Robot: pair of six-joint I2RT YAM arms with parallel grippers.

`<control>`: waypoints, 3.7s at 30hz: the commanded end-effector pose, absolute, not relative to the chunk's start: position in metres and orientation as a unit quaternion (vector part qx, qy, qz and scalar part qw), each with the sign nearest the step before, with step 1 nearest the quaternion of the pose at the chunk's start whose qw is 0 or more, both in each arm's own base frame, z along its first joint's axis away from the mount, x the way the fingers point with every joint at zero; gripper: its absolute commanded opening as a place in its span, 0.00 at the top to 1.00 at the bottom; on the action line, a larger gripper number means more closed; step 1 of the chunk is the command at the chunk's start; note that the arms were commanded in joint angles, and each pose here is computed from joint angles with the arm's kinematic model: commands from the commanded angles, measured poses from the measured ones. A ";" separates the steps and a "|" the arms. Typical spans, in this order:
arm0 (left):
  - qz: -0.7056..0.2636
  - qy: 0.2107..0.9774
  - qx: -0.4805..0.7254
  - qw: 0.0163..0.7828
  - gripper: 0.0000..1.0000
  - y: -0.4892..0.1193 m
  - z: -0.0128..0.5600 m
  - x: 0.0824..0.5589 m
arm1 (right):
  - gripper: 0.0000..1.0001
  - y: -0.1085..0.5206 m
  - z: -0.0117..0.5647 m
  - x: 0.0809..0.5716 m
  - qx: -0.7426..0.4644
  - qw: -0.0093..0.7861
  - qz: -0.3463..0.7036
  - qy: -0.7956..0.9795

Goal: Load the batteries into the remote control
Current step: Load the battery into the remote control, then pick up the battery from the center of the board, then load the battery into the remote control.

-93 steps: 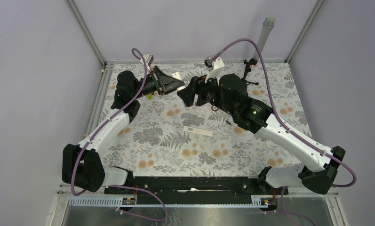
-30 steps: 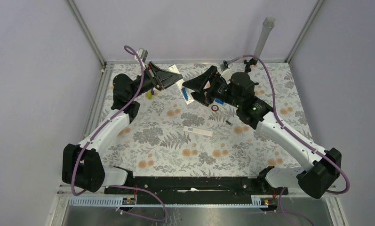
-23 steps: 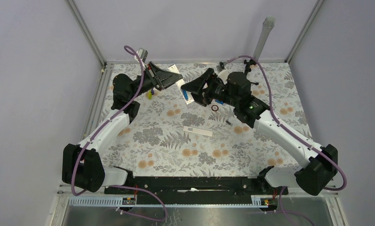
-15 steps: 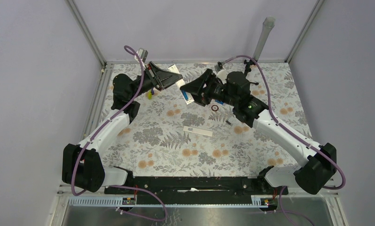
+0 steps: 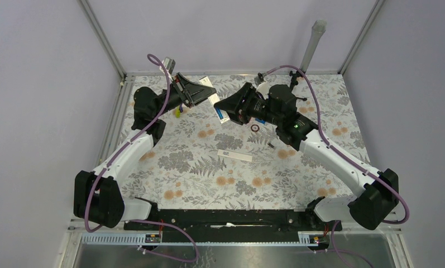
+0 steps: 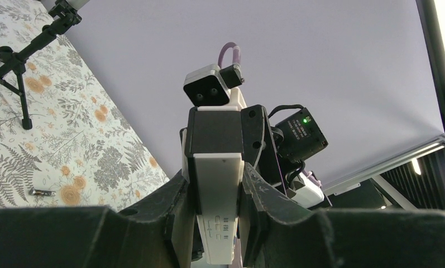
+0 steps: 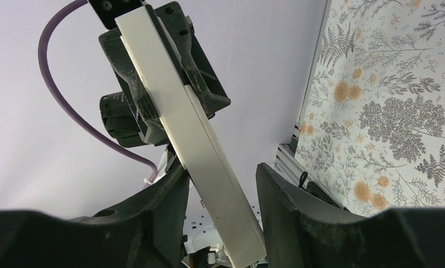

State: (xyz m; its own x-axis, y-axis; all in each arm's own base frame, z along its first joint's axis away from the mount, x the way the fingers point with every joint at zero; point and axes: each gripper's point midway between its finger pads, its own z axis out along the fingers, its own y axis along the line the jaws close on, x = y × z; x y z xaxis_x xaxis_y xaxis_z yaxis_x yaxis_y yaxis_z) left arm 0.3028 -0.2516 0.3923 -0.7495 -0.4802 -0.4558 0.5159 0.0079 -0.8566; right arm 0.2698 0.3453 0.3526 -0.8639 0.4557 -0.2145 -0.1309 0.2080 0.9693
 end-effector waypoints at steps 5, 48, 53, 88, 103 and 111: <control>-0.709 0.597 0.013 0.375 0.83 -0.247 0.433 0.302 | 0.50 0.342 0.353 0.273 0.073 0.279 0.612 0.736; -0.558 0.724 0.000 0.406 0.83 -0.187 0.338 0.328 | 0.11 0.133 0.029 0.319 -0.212 0.122 -0.041 0.969; -0.560 0.723 -0.002 0.406 0.83 -0.186 0.338 0.328 | 0.16 0.126 0.022 0.320 -0.197 0.111 -0.029 0.974; -0.564 0.740 -0.021 0.366 0.83 -0.197 0.287 0.325 | 0.94 0.178 0.088 0.335 -0.074 0.188 0.116 0.973; -0.593 0.759 -0.008 0.270 0.83 -0.261 0.223 0.317 | 0.95 0.311 0.217 0.258 -0.098 0.217 0.288 0.928; -0.600 0.756 -0.015 0.263 0.83 -0.265 0.218 0.322 | 0.94 0.315 0.227 0.251 -0.102 0.210 0.284 0.930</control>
